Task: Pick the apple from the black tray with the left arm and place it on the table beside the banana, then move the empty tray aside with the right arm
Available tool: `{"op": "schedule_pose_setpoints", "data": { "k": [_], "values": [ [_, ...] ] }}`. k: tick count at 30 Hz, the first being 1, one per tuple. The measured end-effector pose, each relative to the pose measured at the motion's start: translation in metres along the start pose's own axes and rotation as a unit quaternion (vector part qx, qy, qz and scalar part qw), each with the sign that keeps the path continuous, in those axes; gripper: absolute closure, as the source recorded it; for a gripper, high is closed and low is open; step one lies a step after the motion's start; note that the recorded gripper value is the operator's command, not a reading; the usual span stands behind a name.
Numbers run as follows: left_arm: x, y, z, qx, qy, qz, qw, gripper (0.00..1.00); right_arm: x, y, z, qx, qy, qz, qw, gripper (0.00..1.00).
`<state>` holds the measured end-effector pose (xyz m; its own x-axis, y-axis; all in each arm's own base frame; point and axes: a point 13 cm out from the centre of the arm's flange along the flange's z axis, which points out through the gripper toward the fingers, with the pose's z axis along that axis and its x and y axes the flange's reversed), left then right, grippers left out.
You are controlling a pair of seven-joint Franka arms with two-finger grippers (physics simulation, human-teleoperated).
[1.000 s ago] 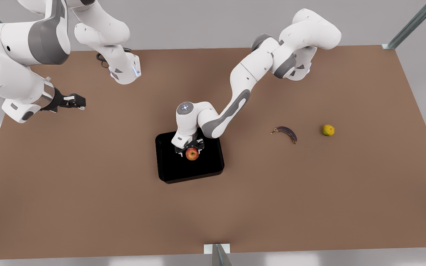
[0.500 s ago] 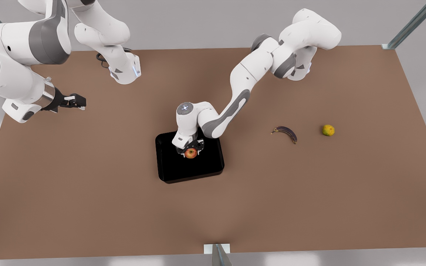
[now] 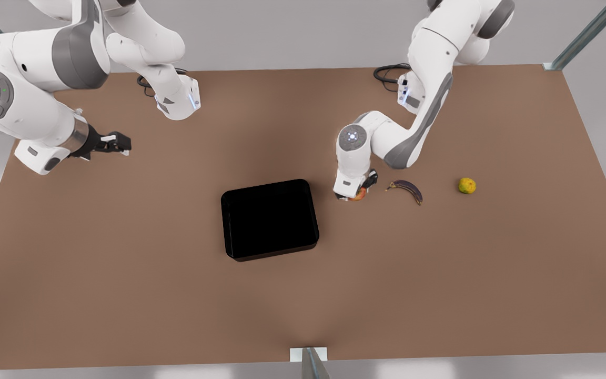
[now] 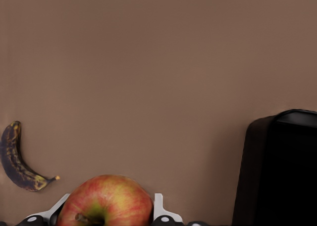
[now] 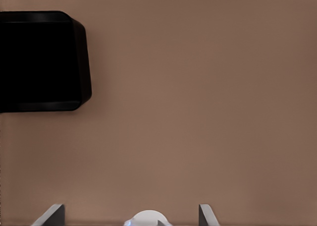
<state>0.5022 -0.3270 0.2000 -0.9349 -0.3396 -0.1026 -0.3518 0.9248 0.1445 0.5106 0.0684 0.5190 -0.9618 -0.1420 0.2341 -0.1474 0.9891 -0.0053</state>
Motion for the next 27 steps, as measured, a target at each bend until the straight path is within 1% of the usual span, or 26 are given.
{"op": "schedule_pose_setpoints", "data": {
  "k": [4, 6, 8, 9, 11, 14, 20, 21, 22, 27],
  "values": [
    [-0.060, 0.078, 0.034, -0.005, 0.022, -0.017, 1.000, 0.25, -0.002, 0.062, 0.003, -0.020, 0.000, -0.040, 0.999, 0.00],
    [-0.097, 0.129, 0.053, -0.007, 0.034, -0.029, 0.999, 0.25, -0.009, 0.114, 0.011, -0.025, -0.004, -0.064, 0.998, 0.00],
    [-0.123, 0.181, 0.081, -0.007, 0.048, -0.033, 0.998, 0.25, -0.018, 0.175, 0.028, -0.026, -0.007, -0.087, 0.996, 0.00],
    [-0.132, 0.198, 0.092, -0.004, 0.053, -0.028, 0.998, 0.25, -0.025, 0.194, 0.037, -0.028, -0.008, -0.087, 0.996, 0.00],
    [-0.128, 0.211, 0.120, 0.000, 0.066, 0.004, 0.998, 0.25, -0.050, 0.205, 0.061, -0.035, -0.006, -0.061, 0.998, 0.00],
    [-0.126, 0.226, 0.153, 0.004, 0.071, 0.059, 0.996, 0.25, -0.084, 0.188, 0.081, -0.045, -0.012, -0.001, 0.999, 0.00],
    [-0.132, 0.231, 0.183, 0.016, 0.058, 0.156, 0.986, 0.25, -0.141, 0.182, 0.129, -0.057, -0.023, 0.080, 0.995, 0.00],
    [-0.135, 0.233, 0.185, 0.016, 0.054, 0.168, 0.984, 0.19, -0.150, 0.178, 0.138, -0.058, -0.025, 0.093, 0.994, 0.00],
    [-0.137, 0.235, 0.186, 0.017, 0.050, 0.180, 0.982, 0.00, -0.160, 0.172, 0.148, -0.055, -0.028, 0.107, 0.992, 0.00],
    [-0.146, 0.235, 0.180, 0.020, 0.033, 0.233, 0.972, 0.00, -0.195, 0.167, 0.184, -0.050, -0.044, 0.146, 0.987, 0.00]
  ]
}}
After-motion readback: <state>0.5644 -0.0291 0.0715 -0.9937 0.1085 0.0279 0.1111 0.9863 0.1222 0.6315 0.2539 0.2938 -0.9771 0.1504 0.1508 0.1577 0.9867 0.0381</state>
